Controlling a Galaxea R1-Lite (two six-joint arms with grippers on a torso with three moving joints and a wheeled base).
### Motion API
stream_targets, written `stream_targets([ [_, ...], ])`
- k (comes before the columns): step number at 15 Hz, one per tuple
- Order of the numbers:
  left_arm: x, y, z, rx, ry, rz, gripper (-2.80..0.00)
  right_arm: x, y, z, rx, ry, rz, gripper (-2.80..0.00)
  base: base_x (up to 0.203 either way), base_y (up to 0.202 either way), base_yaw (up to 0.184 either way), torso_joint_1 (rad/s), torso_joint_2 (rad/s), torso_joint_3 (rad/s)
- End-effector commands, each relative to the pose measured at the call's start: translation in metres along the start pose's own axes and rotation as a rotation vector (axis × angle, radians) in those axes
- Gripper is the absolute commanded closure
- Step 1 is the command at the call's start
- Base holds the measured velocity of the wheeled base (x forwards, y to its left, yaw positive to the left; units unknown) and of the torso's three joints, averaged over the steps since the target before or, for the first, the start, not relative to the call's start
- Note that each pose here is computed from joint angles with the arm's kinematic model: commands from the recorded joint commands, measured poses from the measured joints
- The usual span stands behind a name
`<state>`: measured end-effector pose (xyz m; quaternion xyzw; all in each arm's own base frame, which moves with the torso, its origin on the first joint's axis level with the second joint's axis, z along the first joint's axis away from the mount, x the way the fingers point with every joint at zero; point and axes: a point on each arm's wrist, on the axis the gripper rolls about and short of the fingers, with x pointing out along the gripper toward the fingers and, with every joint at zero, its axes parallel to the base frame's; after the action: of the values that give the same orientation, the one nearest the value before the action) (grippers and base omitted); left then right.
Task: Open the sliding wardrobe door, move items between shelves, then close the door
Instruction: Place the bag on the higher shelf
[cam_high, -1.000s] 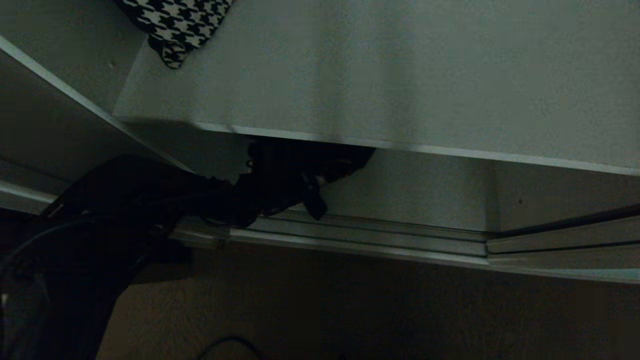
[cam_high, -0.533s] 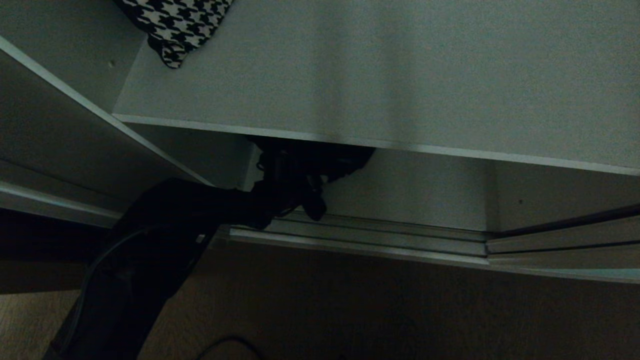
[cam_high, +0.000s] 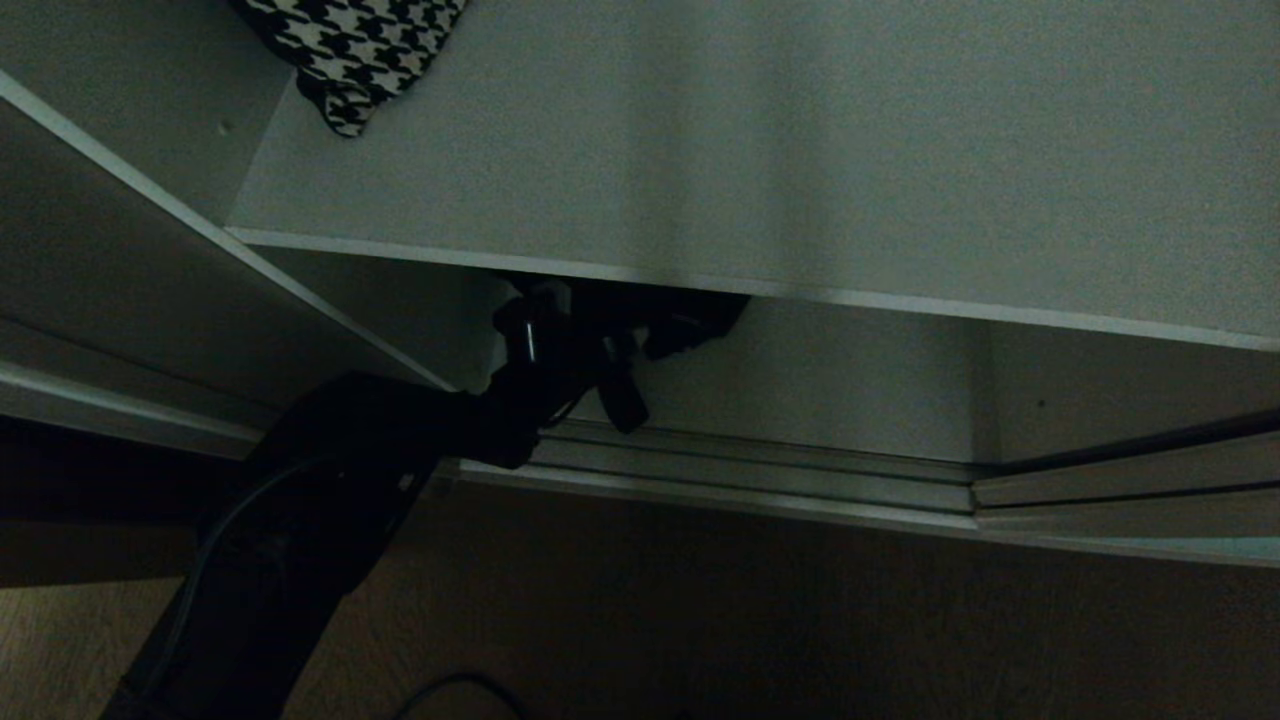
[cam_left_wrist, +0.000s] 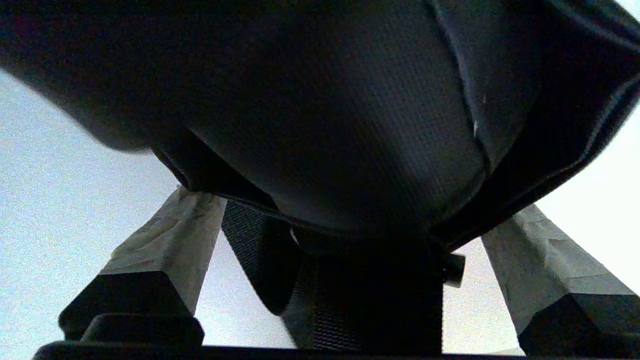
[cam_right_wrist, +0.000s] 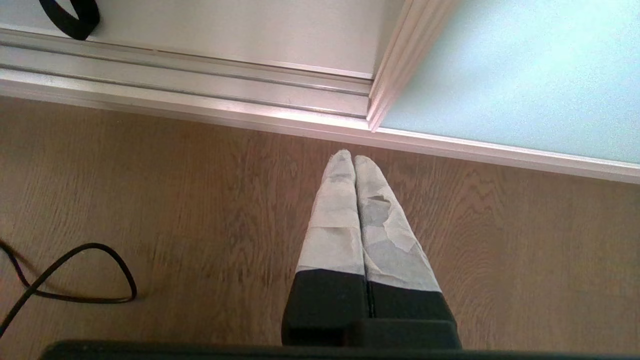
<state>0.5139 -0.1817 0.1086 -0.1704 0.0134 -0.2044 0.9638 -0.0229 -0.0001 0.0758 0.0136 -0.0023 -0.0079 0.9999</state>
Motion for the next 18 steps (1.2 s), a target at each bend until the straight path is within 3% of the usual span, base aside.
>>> stream_targets([
  [1,0.002,0.006,-0.013,0.019,0.007,0.004,-2.8,0.0,0.0,0.0,0.0,0.0,0.001,0.0,0.0,0.0,0.0,0.0,0.0,0.0],
  [3,0.003,0.005,-0.012,0.02,-0.028,-0.011,-2.8,0.0,0.0,0.0,0.0,0.0,0.001,0.0,0.0,0.0,0.0,0.0,0.0,0.0],
  [4,0.003,0.005,-0.01,0.02,-0.039,-0.016,0.0,0.0,0.0,0.0,0.0,0.0,0.001,0.0,0.0,0.0,0.0,0.0,0.0,0.0],
  [7,0.003,0.004,-0.009,0.017,-0.049,-0.03,0.0,0.0,0.0,0.0,0.0,0.0,0.001,0.0,0.0,0.0,0.0,0.0,0.0,0.0],
  [12,0.003,0.0,-0.016,0.01,-0.003,-0.07,0.0,0.0,0.0,0.0,0.0,0.0,0.0,0.0,0.0,0.0,0.0,0.0,0.0,0.0],
  [16,0.0,-0.023,-0.007,-0.005,0.019,-0.069,0.0,0.0,0.0,0.0,0.0,0.0,0.001,0.0,0.0,0.0,0.0,0.0,0.0,0.0],
  [18,-0.006,-0.038,0.011,-0.012,0.017,-0.024,0.0,0.0,0.0,0.0,0.0,0.0,0.001,0.0,0.0,0.0,0.0,0.0,0.0,0.0],
])
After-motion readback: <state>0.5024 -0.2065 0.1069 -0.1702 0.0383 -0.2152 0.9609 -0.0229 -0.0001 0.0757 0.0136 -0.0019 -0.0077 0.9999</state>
